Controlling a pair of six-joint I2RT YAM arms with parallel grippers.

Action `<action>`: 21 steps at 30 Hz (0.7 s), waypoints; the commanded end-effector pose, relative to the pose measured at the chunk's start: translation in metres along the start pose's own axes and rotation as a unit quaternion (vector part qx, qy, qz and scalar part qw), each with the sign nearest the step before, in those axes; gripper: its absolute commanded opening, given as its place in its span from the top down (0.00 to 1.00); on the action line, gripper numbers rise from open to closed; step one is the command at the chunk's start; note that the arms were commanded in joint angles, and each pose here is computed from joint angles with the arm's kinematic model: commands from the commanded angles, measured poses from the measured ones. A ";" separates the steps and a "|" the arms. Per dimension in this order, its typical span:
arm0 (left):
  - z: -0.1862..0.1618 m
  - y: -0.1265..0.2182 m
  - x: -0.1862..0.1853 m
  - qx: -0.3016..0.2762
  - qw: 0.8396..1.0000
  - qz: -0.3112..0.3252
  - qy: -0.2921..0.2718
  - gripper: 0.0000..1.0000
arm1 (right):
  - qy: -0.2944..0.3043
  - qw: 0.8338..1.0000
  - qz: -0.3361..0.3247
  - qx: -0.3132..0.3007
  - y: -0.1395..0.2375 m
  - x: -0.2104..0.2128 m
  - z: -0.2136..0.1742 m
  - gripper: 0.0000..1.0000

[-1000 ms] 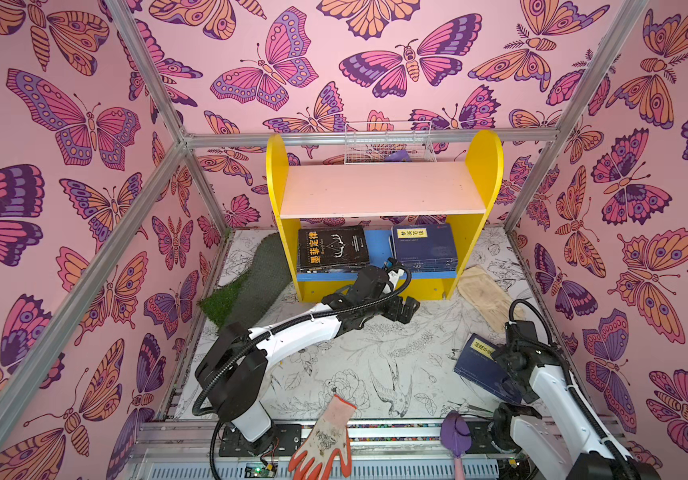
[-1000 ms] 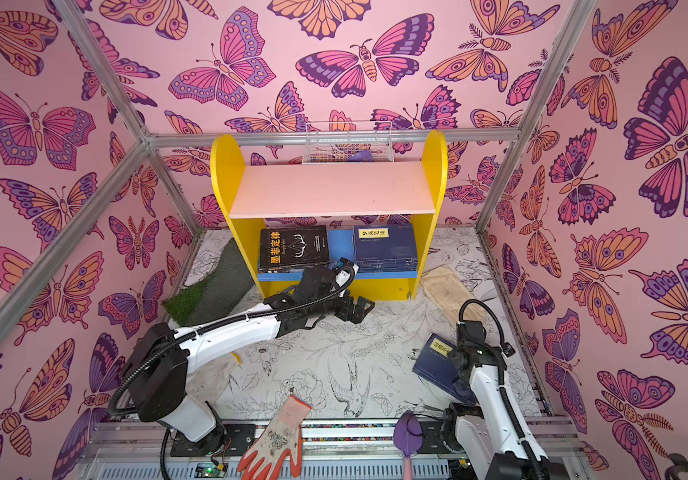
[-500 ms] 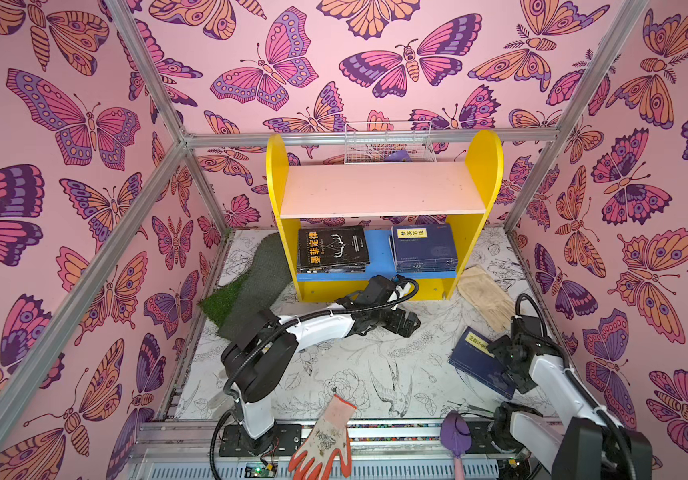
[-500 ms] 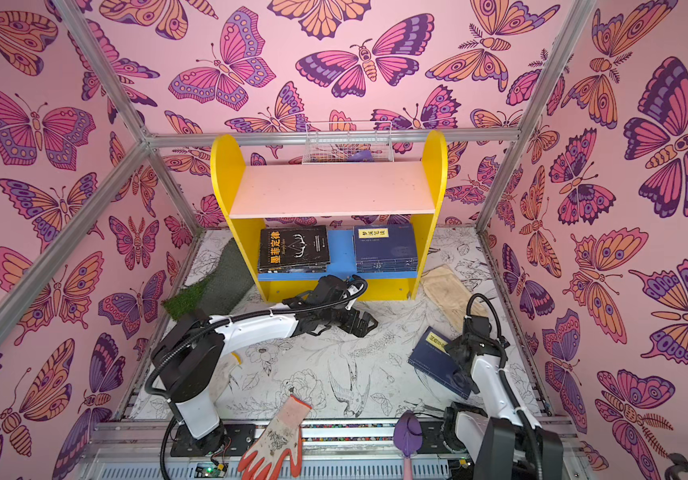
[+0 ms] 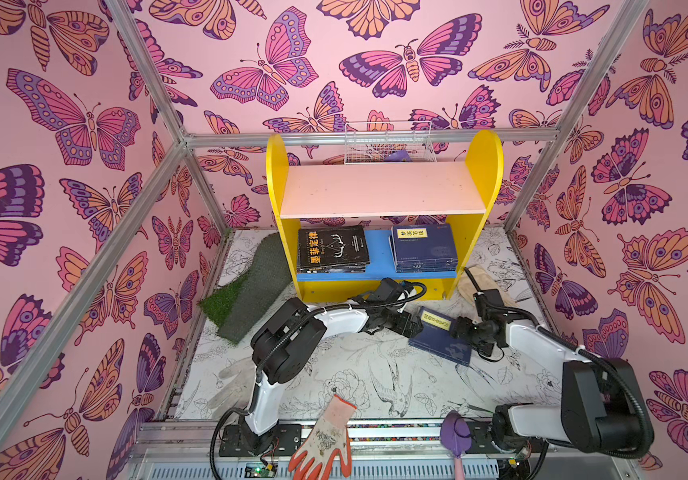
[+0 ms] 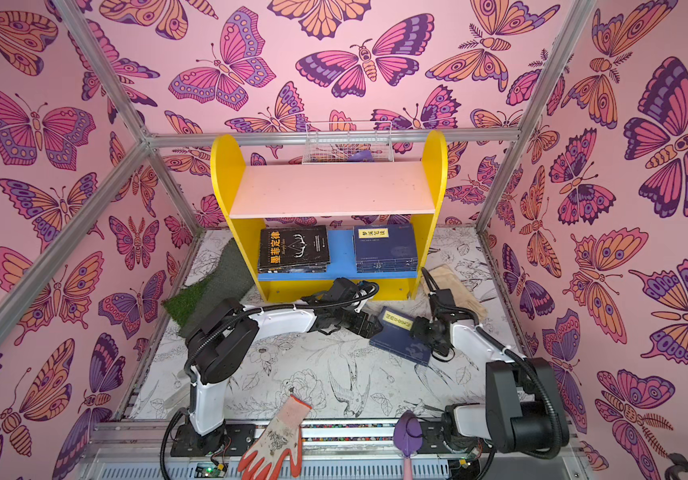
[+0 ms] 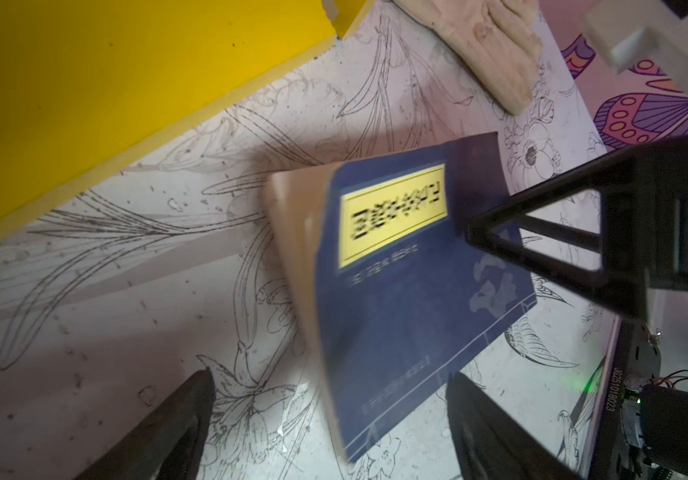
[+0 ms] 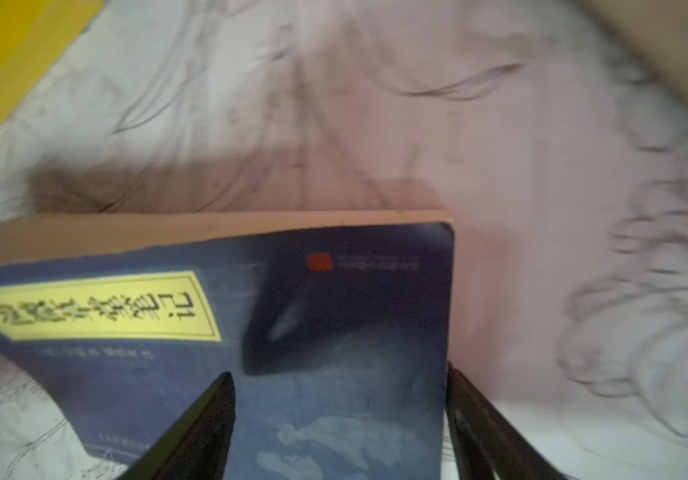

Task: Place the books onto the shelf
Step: 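Open the left gripper and move both grippers to the last dark blue book, then grasp the last dark blue book's edges with both grippers and lift it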

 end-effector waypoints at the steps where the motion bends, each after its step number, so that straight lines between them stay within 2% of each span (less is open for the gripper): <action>1: -0.016 -0.007 0.011 0.023 1.000 0.018 0.010 0.13 | 0.030 0.997 0.064 0.022 -0.004 0.030 -0.005 0.21; 3: -0.020 -0.008 0.016 0.030 0.999 0.031 0.013 0.15 | 0.029 0.998 0.058 0.014 -0.002 0.030 -0.002 0.20; 7: -0.027 -0.005 0.023 0.048 0.997 0.063 0.013 0.19 | 0.020 1.000 -0.014 -0.005 0.007 0.012 0.007 0.20; 10: -0.031 -0.002 0.028 0.054 0.995 0.084 0.016 0.22 | 0.016 1.000 -0.021 0.011 0.003 0.007 0.006 0.20; 14: -0.034 -0.005 0.029 0.062 0.995 0.080 0.024 0.27 | 0.003 0.999 0.020 0.037 -0.010 0.013 -0.002 0.21; 18: -0.037 -0.010 0.028 0.073 0.994 0.073 0.029 0.38 | -0.011 0.995 0.090 0.042 -0.015 0.027 -0.007 0.27; 21: -0.040 -0.013 0.028 0.083 0.994 0.065 0.028 0.50 | -0.006 0.993 0.116 0.031 -0.008 0.033 -0.005 0.30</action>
Point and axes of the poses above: each gripper's point midway between its finger pads, its own y axis back along the fingers, its own x axis along the line the jaws close on, z = x × y, the point moved 5 cm from there along y, back along the fingers
